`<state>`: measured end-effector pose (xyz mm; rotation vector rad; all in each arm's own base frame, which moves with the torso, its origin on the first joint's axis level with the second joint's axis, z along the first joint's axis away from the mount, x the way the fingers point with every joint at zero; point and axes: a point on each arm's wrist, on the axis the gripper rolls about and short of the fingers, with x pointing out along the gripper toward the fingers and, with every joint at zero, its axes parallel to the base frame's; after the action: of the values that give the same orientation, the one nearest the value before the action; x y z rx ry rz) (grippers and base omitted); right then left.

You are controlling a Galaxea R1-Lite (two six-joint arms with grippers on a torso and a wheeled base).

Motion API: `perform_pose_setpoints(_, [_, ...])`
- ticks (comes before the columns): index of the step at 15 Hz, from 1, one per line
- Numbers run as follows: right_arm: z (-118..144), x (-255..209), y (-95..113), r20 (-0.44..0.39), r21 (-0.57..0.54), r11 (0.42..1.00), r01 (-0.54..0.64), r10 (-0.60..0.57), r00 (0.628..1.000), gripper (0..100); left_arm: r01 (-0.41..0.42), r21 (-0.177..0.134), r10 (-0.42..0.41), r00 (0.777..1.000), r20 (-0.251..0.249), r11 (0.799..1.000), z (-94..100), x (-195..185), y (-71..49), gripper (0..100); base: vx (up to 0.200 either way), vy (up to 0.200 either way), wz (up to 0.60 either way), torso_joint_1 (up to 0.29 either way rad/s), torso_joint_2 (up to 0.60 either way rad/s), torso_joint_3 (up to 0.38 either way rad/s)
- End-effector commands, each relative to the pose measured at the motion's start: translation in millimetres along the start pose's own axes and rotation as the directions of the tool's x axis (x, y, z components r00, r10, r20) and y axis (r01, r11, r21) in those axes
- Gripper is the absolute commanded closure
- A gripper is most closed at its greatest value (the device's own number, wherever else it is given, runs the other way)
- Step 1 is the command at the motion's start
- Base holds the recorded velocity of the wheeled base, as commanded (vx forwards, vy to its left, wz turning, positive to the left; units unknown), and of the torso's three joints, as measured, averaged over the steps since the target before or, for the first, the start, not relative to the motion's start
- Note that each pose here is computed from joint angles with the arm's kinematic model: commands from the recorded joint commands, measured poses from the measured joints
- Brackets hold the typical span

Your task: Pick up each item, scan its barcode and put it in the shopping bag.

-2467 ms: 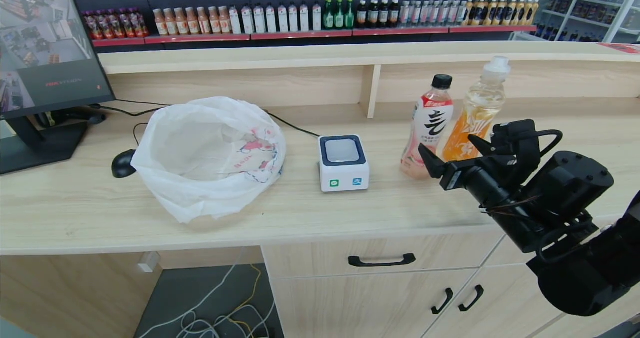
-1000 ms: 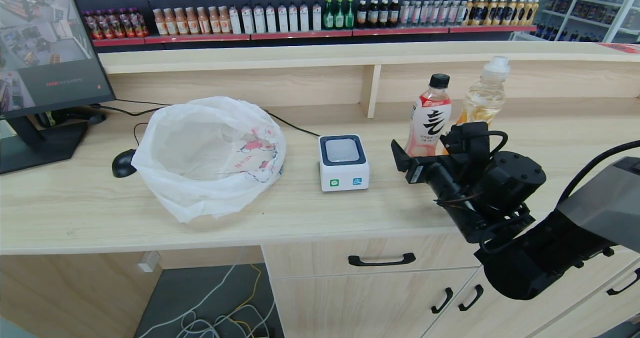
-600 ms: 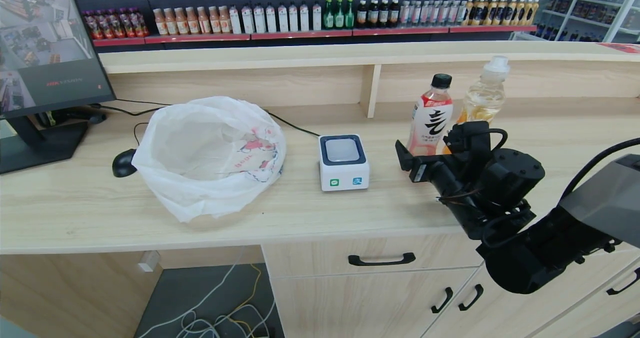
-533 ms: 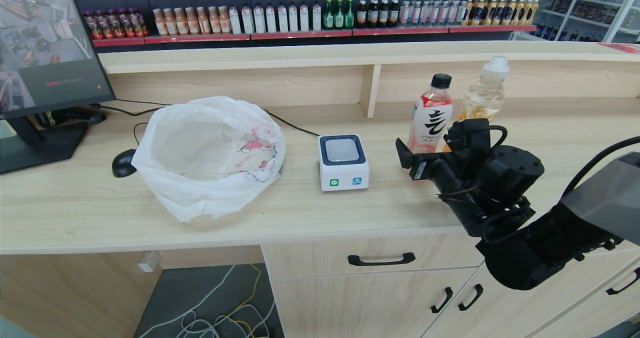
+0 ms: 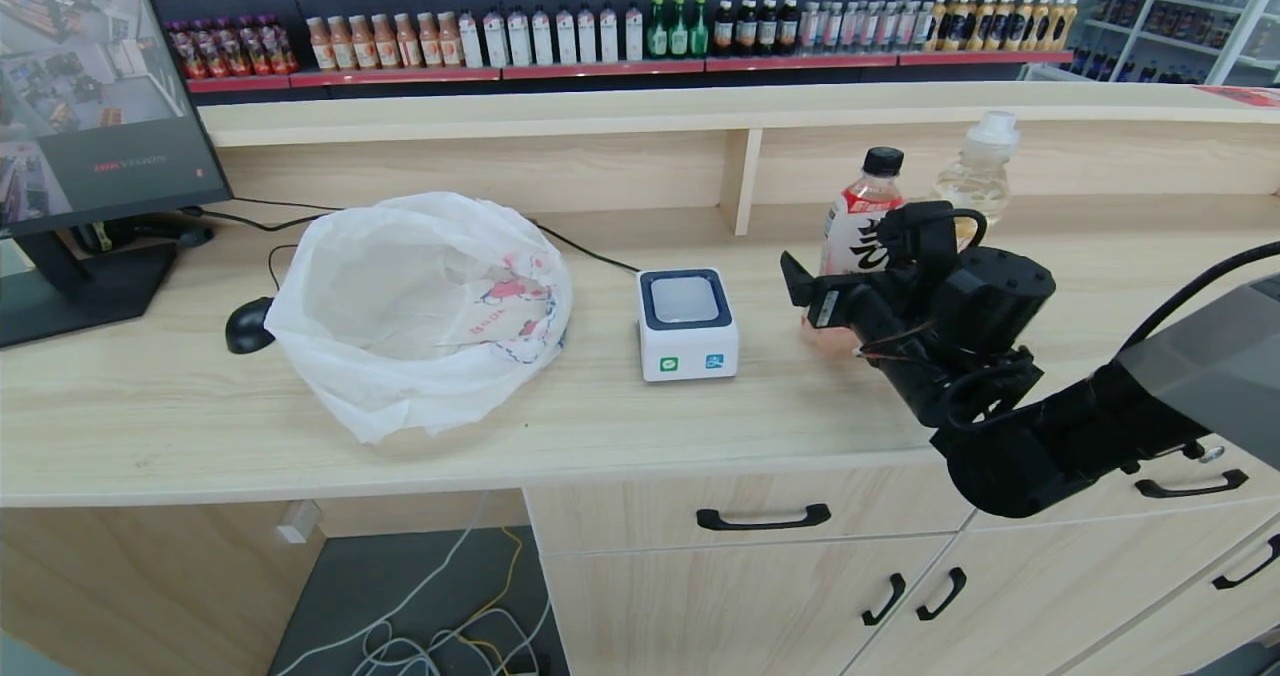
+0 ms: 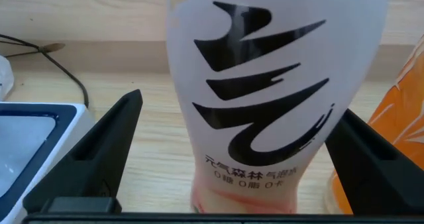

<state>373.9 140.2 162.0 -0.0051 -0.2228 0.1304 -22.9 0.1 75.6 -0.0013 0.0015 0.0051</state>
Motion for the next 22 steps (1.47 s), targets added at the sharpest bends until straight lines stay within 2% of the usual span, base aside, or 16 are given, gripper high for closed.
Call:
perform_pose_setpoints(1, [-3.1, 3.5, -4.7, -0.002, -0.005, 1.000, 0.005, -0.005, 1.000, 0, -0.001, 0.000, 0.001, 1.000, 0.000, 1.000, 0.0, 0.0, 0.0, 0, 0.000, 0.000, 0.00, 0.000, 0.00, 0.000])
perform_pose_setpoints(8, [-11.8, 7.0, -13.7, -0.016, -0.013, 1.000, -0.015, 0.015, 1.000, 0, -0.001, 0.000, 0.001, 1.000, 0.000, 1.000, 0.0, 0.0, 0.0, 0, 0.000, 0.000, 0.00, 0.000, 0.00, 0.000])
perform_pose_setpoints(12, [-9.8, 18.5, -13.7, 0.015, -0.009, 1.000, -0.030, 0.030, 0.999, 0, 0.001, 0.000, -0.001, 1.000, 0.000, 1.000, 0.0, 0.0, 0.0, 0, 0.000, 0.000, 0.00, 0.000, 0.00, 0.000])
perform_pose_setpoints(22, [-11.7, 20.9, -21.6, 0.012, -0.013, 0.999, -0.038, 0.038, 0.999, 0, -0.001, 0.000, 0.001, 1.000, 0.001, 1.000, 0.1, 0.0, 0.0, 0, 0.000, 0.000, 0.00, 0.000, 0.00, 0.000])
